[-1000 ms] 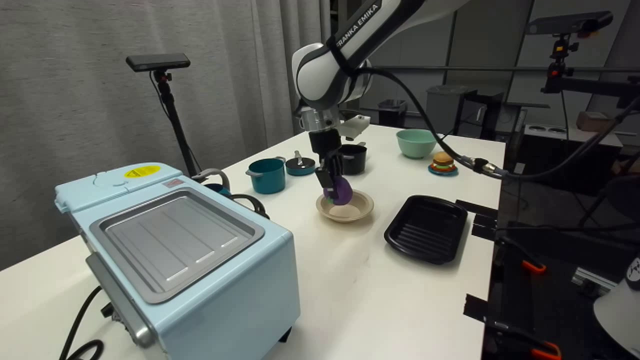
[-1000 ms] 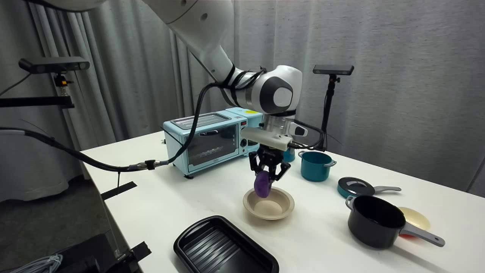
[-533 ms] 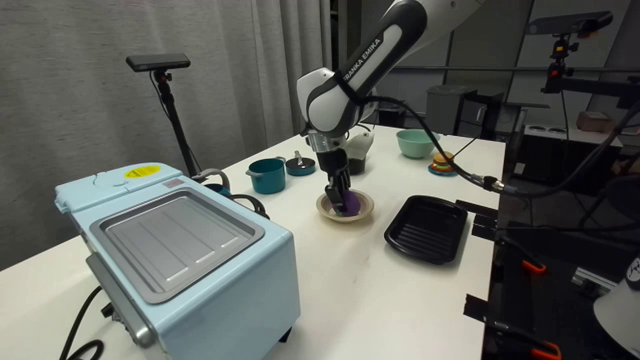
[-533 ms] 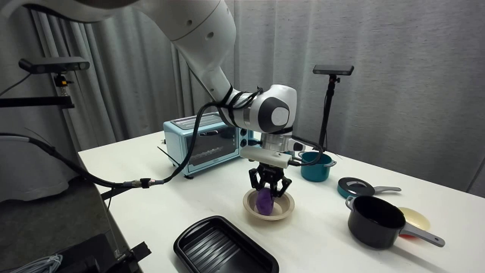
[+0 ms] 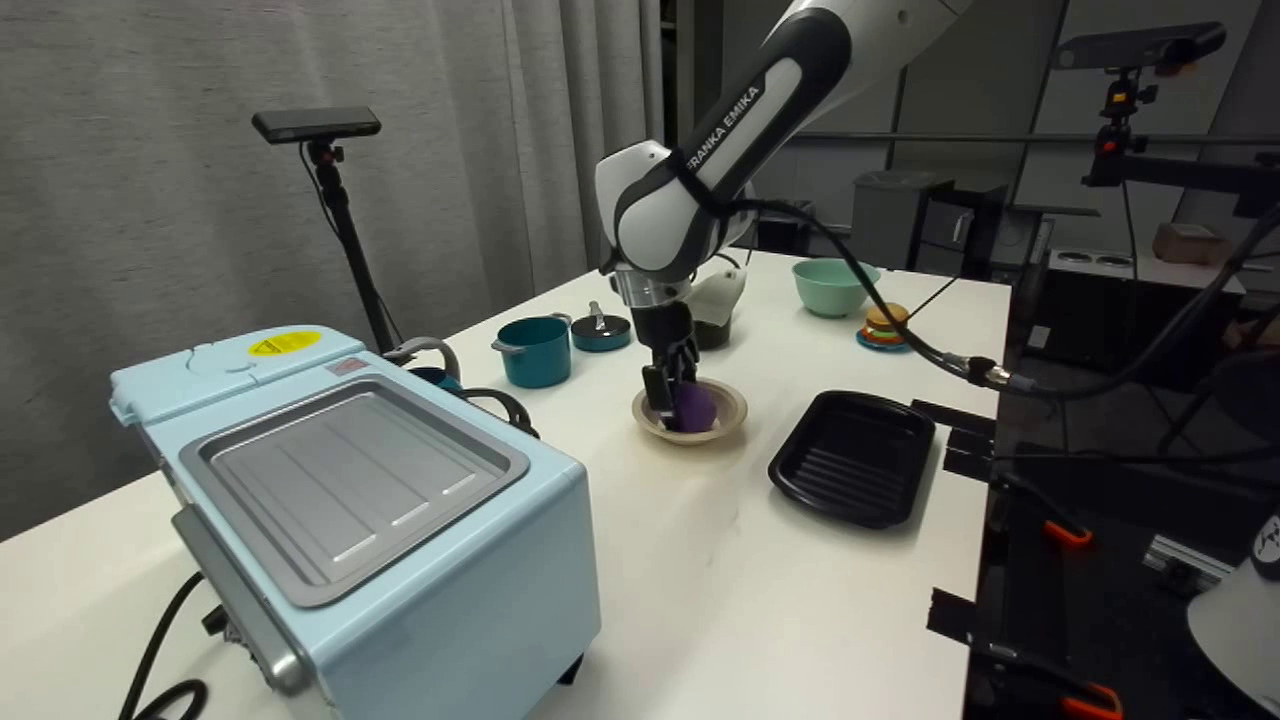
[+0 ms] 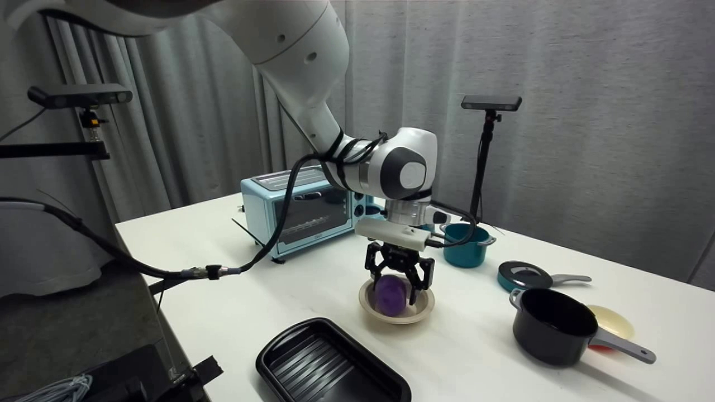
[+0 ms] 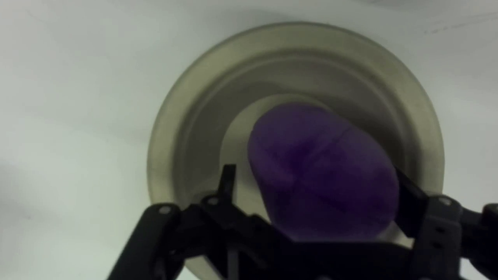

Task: Put the purple plush toy on the bowl

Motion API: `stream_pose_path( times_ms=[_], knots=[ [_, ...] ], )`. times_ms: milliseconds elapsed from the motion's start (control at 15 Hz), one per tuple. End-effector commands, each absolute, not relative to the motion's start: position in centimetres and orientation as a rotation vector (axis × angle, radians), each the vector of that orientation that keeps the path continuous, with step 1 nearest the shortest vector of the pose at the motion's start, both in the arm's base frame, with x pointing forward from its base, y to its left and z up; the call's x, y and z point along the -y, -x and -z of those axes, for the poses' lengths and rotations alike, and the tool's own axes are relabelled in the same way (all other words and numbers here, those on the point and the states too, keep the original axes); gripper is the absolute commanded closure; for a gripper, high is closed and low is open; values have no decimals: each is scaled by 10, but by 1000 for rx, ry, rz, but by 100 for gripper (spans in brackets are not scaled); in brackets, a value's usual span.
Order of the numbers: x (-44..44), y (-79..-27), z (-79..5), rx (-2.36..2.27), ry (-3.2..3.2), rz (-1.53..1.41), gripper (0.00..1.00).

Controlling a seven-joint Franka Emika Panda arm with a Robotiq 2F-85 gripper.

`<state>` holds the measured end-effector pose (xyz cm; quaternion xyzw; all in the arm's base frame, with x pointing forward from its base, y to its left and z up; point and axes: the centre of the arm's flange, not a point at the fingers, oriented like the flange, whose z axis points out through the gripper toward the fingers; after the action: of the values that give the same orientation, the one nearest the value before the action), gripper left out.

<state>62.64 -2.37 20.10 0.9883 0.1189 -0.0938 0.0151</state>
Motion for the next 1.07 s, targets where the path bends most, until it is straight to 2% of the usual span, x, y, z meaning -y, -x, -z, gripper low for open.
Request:
stream_pose_path(
  times_ms=[0, 467, 1000],
  knots=[
    [23, -627, -196, -358, -3093, 232, 0],
    [21, -631, -192, -336, -3127, 139, 0],
    [20, -634, -194, -342, -3109, 160, 0]
  ],
)
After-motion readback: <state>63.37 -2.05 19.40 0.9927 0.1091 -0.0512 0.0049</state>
